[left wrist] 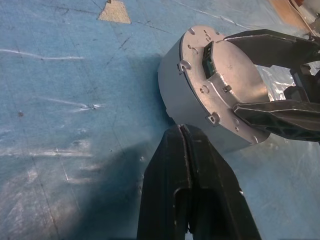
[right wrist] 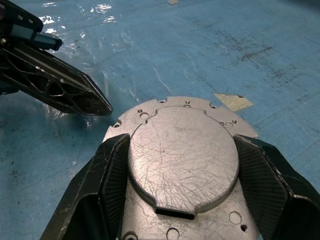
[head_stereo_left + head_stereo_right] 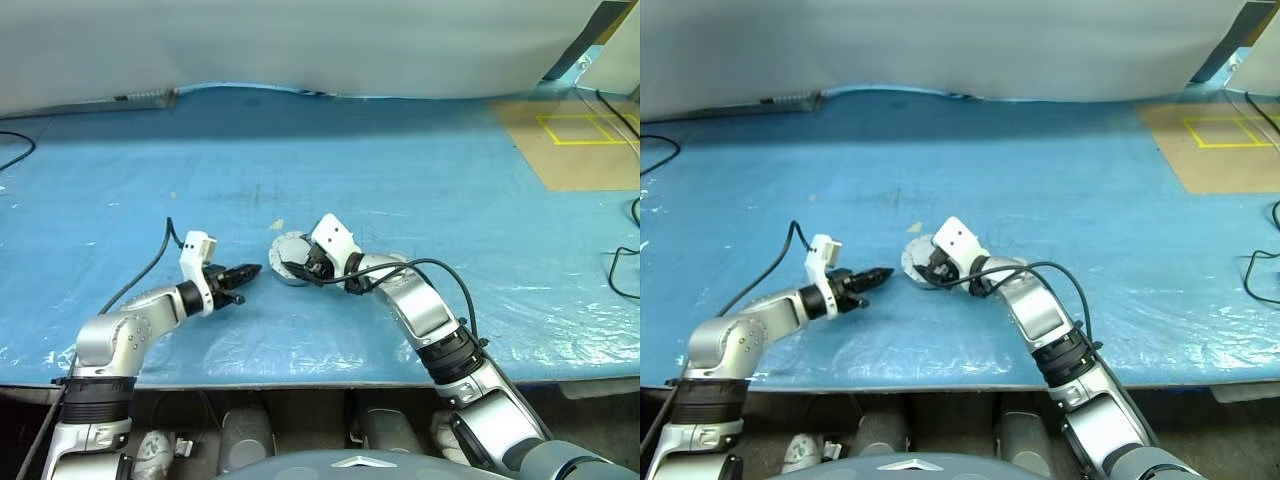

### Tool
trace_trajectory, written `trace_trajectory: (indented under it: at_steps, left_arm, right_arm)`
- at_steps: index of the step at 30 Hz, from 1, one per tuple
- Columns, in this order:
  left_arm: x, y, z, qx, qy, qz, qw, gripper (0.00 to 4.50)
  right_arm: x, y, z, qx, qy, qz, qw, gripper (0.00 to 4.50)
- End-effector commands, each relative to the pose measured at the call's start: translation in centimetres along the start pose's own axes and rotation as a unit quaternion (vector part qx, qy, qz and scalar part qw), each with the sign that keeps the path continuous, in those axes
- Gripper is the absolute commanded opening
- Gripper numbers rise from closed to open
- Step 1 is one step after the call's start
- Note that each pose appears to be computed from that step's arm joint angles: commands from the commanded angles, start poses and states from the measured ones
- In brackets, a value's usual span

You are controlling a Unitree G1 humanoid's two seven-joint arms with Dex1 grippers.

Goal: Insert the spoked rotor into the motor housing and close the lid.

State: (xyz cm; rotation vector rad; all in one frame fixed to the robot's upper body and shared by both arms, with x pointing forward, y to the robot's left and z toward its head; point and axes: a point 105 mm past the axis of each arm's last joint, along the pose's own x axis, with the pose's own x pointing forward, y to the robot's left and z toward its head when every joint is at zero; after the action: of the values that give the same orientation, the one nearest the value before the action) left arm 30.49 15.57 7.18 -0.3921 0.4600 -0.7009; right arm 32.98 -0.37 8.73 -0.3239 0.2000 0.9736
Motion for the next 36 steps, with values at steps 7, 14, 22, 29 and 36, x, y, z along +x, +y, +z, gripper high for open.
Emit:
trace_trajectory:
  at_steps: [7, 14, 22, 29, 36]
  left_arm:
    - [0.1, -1.6, 3.5, 0.023, -0.068, -0.050, 0.996, 0.00]
    - [0.7, -1.9, 2.4, 0.013, -0.050, -0.063, 0.997, 0.00]
    - [2.6, -2.9, 2.0, 0.021, -0.024, -0.075, 0.997, 0.00]
    - [3.2, -1.9, 0.6, 0.029, 0.014, -0.038, 0.999, 0.00]
    - [1.9, -1.3, 0.0, 0.021, 0.015, -0.020, 0.999, 0.00]
  right_arm:
    - [-0.4, -0.4, -2.3, 0.015, 0.043, -0.018, 0.999, 2.94]
    - [-0.3, -0.3, -2.3, 0.016, 0.044, -0.017, 0.999, 2.94]
    - [-0.2, -0.3, -2.4, 0.016, 0.045, -0.016, 0.999, 2.94]
    - [-0.4, -0.2, -2.5, 0.018, 0.047, -0.017, 0.999, 2.94]
    - [-0.6, -0.2, -2.6, 0.018, 0.047, -0.019, 0.999, 2.94]
